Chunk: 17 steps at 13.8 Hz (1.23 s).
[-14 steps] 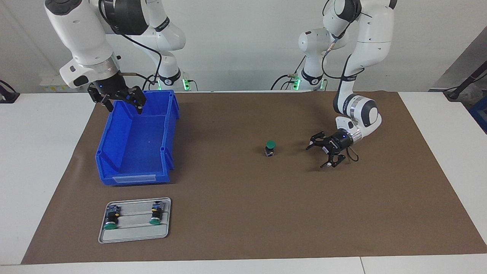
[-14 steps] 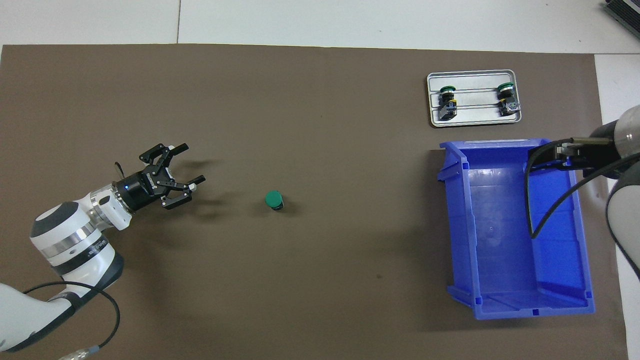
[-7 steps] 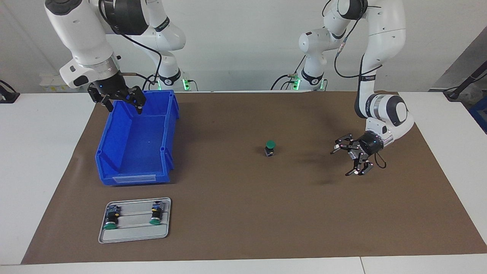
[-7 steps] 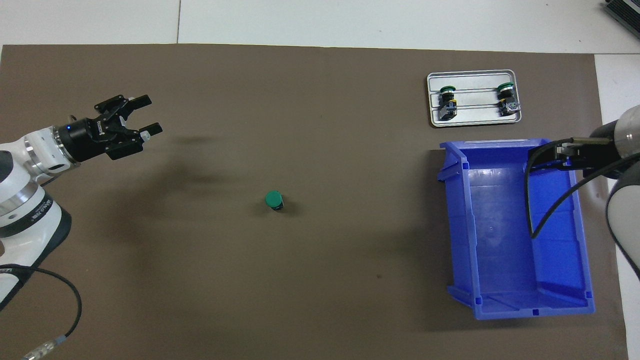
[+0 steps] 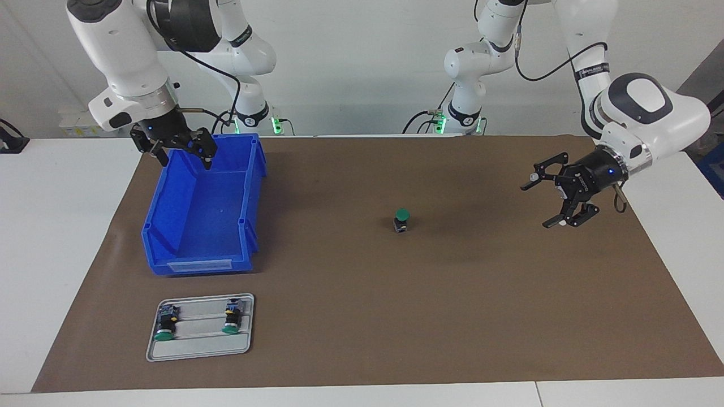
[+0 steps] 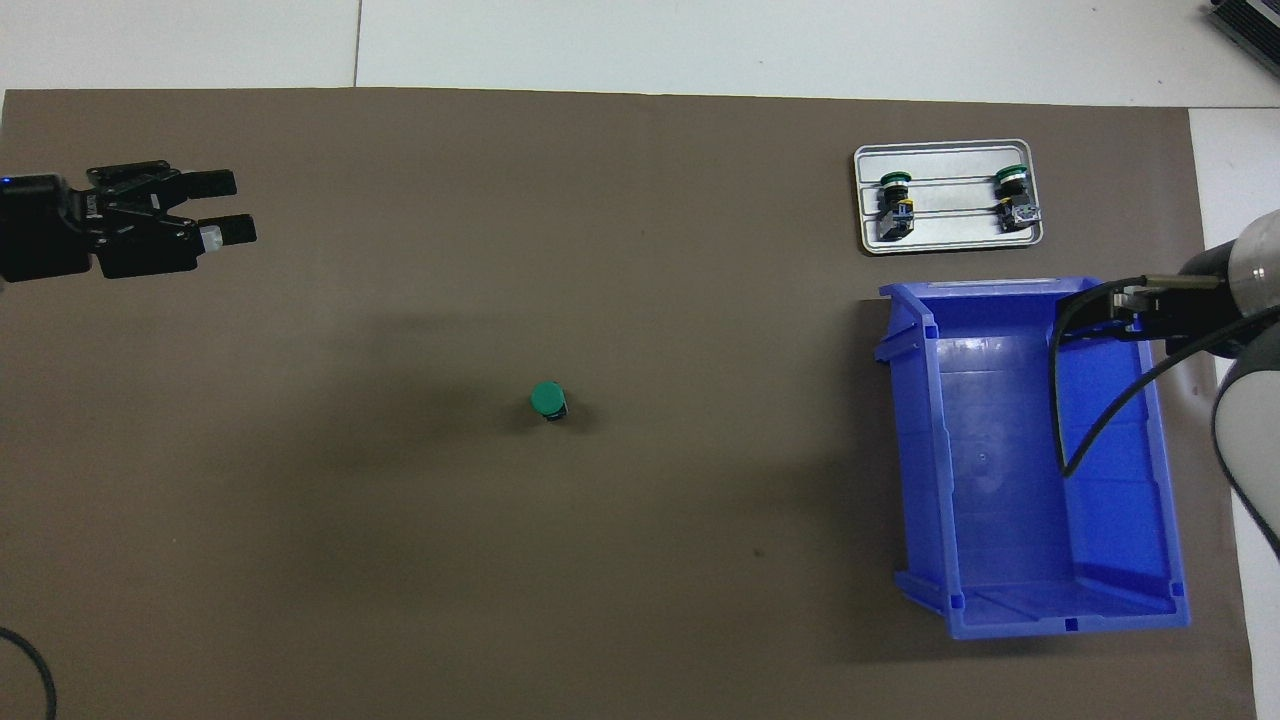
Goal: Place and press button with both arms
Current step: 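Withdraw the left gripper away from the standing button, then move the left gripper above the green button top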
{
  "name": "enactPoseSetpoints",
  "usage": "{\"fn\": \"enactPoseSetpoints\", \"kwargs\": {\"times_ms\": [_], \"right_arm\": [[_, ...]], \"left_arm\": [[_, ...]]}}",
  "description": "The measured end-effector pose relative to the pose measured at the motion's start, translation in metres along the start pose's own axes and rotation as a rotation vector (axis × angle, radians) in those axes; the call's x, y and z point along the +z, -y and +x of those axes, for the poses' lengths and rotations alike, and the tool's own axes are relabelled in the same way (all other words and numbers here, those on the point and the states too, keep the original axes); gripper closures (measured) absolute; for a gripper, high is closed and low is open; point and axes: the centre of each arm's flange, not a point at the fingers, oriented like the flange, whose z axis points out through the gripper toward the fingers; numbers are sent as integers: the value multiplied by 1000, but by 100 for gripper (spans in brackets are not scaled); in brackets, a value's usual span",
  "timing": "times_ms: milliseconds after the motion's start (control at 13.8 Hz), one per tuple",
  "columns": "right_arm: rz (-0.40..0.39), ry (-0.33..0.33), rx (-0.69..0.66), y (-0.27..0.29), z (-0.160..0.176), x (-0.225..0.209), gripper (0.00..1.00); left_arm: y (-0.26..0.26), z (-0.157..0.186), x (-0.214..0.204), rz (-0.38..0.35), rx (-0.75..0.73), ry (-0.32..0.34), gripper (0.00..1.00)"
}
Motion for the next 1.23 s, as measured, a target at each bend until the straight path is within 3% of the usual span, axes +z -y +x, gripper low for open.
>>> {"fn": "enactPoseSetpoints", "kwargs": {"times_ms": [217, 507, 651, 724, 796, 941, 1013, 1230], "right_arm": [[0, 0, 0, 0, 0, 0, 0], [0, 0, 0, 0, 0, 0, 0], [0, 0, 0, 0, 0, 0, 0], [0, 0, 0, 0, 0, 0, 0], [0, 0, 0, 0, 0, 0, 0], [0, 0, 0, 0, 0, 0, 0], [0, 0, 0, 0, 0, 0, 0], [0, 0, 0, 0, 0, 0, 0]], "left_arm": [[-49, 19, 25, 105, -39, 207, 5], [-121, 42, 81, 384, -155, 378, 6], [-150, 44, 113, 502, -226, 410, 6], [-162, 44, 126, 530, -271, 408, 13], [-171, 42, 137, 544, -308, 410, 13], [-183, 30, 156, 550, -358, 431, 33], [-188, 22, 165, 558, -378, 448, 48], [-204, -13, 207, 643, -386, 536, 84]]}}
